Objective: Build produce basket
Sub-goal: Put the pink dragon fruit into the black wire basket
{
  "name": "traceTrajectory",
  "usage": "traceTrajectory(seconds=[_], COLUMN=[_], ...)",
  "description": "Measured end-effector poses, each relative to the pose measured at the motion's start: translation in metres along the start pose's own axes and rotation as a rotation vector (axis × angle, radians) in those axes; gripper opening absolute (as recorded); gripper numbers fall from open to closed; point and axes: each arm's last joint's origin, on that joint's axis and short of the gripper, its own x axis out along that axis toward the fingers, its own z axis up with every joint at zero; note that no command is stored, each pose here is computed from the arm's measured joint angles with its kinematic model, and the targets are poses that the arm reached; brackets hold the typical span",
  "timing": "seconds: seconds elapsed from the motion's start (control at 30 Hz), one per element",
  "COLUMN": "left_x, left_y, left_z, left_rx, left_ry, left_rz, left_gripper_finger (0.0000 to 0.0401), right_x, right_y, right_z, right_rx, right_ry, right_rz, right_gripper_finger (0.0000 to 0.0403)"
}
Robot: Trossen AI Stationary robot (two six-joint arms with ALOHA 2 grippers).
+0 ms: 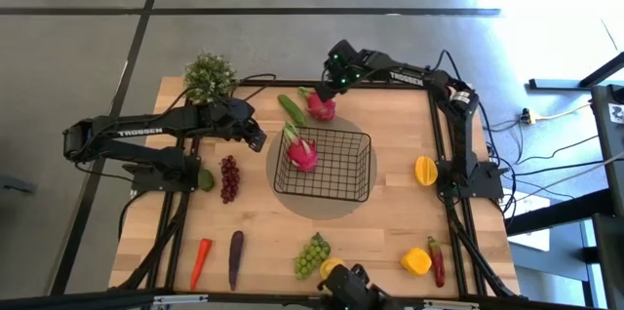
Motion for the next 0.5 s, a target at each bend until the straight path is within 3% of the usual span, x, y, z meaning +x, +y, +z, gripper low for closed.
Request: traceTrajectory(seconds=[0.5], left_x=[0.0001], left_y=[0.0], left_z=[0.0], left_rx=[0.002], left_ry=[0.0], left_rz=[0.001], left_gripper_finger=[0.0069], right_x=[0.0017], right_y=[-0.002], right_z=[0.0008], right_rx=[-0.006], right_ry=[-0.024], right_rz=[-0.059], right_gripper_finger=[0.015])
